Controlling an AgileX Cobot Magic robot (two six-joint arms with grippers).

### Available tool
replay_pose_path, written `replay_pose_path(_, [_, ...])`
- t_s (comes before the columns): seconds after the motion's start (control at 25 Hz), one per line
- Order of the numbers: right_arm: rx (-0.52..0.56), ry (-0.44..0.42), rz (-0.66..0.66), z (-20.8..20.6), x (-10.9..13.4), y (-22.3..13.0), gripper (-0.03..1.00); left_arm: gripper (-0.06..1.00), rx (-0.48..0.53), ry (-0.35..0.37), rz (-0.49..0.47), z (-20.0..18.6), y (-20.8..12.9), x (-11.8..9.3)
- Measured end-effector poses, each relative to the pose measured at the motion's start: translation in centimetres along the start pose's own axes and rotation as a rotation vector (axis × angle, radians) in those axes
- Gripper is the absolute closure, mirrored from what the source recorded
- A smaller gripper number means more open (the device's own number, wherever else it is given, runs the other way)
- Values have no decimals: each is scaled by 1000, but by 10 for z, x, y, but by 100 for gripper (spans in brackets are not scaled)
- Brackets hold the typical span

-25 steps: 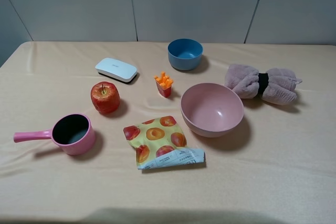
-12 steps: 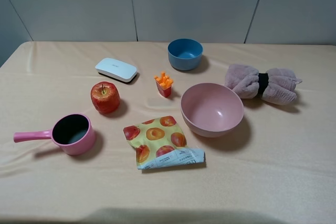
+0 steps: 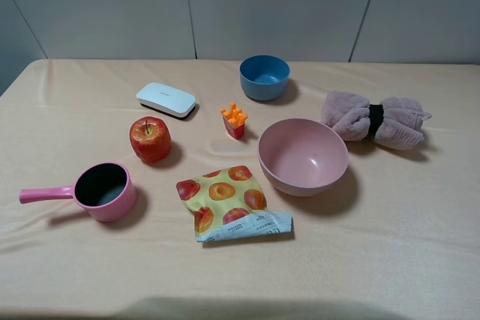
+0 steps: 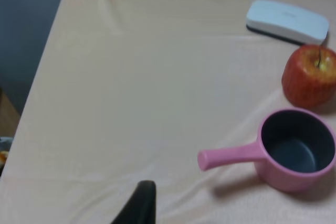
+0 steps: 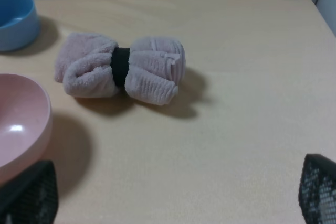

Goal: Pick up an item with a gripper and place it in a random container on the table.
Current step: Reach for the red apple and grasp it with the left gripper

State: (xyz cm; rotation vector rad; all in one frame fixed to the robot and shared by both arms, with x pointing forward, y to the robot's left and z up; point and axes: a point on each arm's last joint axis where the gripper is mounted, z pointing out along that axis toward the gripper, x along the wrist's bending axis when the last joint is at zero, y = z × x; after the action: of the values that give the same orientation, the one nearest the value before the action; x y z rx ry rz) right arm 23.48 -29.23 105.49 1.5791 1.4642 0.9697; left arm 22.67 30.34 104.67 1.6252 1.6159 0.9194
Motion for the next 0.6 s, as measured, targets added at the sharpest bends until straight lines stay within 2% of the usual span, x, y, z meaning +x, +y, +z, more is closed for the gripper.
replay_pose_path(0.16, [0, 0, 0, 0, 0, 0, 27, -5, 20, 0, 2, -1, 14, 0])
replay_pose_path(0.4, [0, 0, 0, 0, 0, 0, 27, -5, 129, -9, 73, 18, 49, 0])
replay_pose_path(0.6, [0, 0, 0, 0, 0, 0, 27, -5, 240, -53, 101, 42, 77, -3])
